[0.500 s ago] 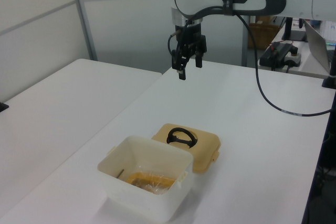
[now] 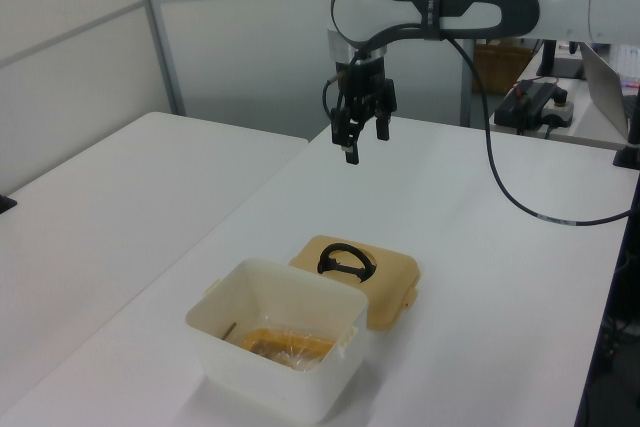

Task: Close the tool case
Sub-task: 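Move the open gripper over the black handle of the tan lid, then lower the gripper and close it on the black lid handle, then lift the tan lid and carry it over the white box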

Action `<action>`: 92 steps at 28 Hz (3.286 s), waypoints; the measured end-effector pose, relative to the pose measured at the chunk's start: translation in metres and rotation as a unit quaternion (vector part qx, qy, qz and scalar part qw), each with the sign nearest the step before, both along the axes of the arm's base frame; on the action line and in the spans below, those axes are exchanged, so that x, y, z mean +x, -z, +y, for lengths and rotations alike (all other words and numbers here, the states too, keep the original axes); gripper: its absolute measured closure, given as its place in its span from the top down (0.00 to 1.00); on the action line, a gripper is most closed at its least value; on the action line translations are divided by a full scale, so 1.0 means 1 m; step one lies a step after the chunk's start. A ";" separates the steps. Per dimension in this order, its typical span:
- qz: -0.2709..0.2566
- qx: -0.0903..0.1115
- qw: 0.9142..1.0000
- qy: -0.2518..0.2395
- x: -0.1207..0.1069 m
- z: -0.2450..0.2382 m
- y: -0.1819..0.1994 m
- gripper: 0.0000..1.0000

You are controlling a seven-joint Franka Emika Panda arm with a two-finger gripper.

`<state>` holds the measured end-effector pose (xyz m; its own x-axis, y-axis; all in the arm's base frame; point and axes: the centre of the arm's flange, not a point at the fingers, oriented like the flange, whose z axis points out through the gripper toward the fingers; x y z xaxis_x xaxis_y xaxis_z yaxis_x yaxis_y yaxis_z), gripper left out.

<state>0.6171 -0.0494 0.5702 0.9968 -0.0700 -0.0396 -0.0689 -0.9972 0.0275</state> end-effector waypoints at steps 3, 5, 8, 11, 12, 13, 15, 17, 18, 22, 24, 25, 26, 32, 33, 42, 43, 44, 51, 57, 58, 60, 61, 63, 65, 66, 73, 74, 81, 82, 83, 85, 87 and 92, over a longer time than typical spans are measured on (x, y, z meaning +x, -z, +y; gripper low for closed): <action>0.006 0.001 1.000 0.000 0.002 0.000 0.007 1.00; 0.009 0.001 1.000 -0.001 0.003 0.000 0.013 1.00; 0.006 0.001 1.000 -0.003 0.008 0.000 0.030 1.00; 0.001 0.002 1.000 -0.004 0.012 0.001 0.047 1.00; 0.000 0.002 1.000 -0.005 0.013 0.001 0.052 1.00; 0.000 0.002 1.000 -0.005 0.014 0.001 0.057 1.00; 0.000 0.002 1.000 -0.006 0.016 0.001 0.067 1.00; -0.001 -0.001 1.000 -0.008 0.020 0.000 0.078 1.00; 0.000 -0.003 1.000 -0.009 0.022 0.000 0.082 1.00; 0.001 -0.005 1.000 -0.012 0.029 0.001 0.098 1.00; 0.001 -0.005 1.000 -0.013 0.031 0.001 0.103 1.00; 0.001 -0.005 1.000 -0.013 0.031 0.002 0.106 1.00; 0.001 -0.005 1.000 -0.014 0.032 0.002 0.109 1.00; -0.002 -0.004 1.000 -0.024 0.034 0.015 0.124 1.00; -0.001 -0.004 1.000 -0.028 0.034 0.019 0.127 1.00; 0.014 -0.016 0.999 -0.050 0.029 0.042 0.154 1.00; 0.015 -0.017 0.998 -0.051 0.029 0.043 0.157 1.00; 0.016 -0.018 0.998 -0.053 0.029 0.044 0.160 1.00; 0.014 -0.024 0.998 -0.049 0.034 0.043 0.180 1.00; 0.017 -0.039 0.998 -0.043 0.038 0.049 0.203 0.99; 0.018 -0.040 0.998 -0.043 0.039 0.050 0.207 0.99; 0.021 -0.042 0.998 -0.044 0.039 0.054 0.213 0.92; 0.022 -0.042 0.998 -0.045 0.040 0.056 0.215 0.88; 0.023 -0.042 0.998 -0.048 0.040 0.060 0.217 0.80; 0.023 -0.042 0.998 -0.051 0.040 0.066 0.218 0.71; 0.023 -0.042 0.997 -0.052 0.040 0.068 0.217 0.69; 0.018 -0.043 0.998 -0.047 0.041 0.071 0.214 0.40; 0.017 -0.043 0.998 -0.046 0.041 0.071 0.214 0.37; 0.006 -0.044 0.998 -0.041 0.045 0.068 0.203 0.11; 0.005 -0.044 0.998 -0.040 0.045 0.067 0.202 0.09; 0.004 -0.044 0.998 -0.040 0.045 0.066 0.201 0.08; 0.004 -0.045 0.998 -0.038 0.045 0.063 0.200 0.08; 0.002 -0.045 0.998 -0.036 0.045 0.061 0.198 0.08; -0.004 -0.047 0.998 -0.034 0.045 0.059 0.190 0.08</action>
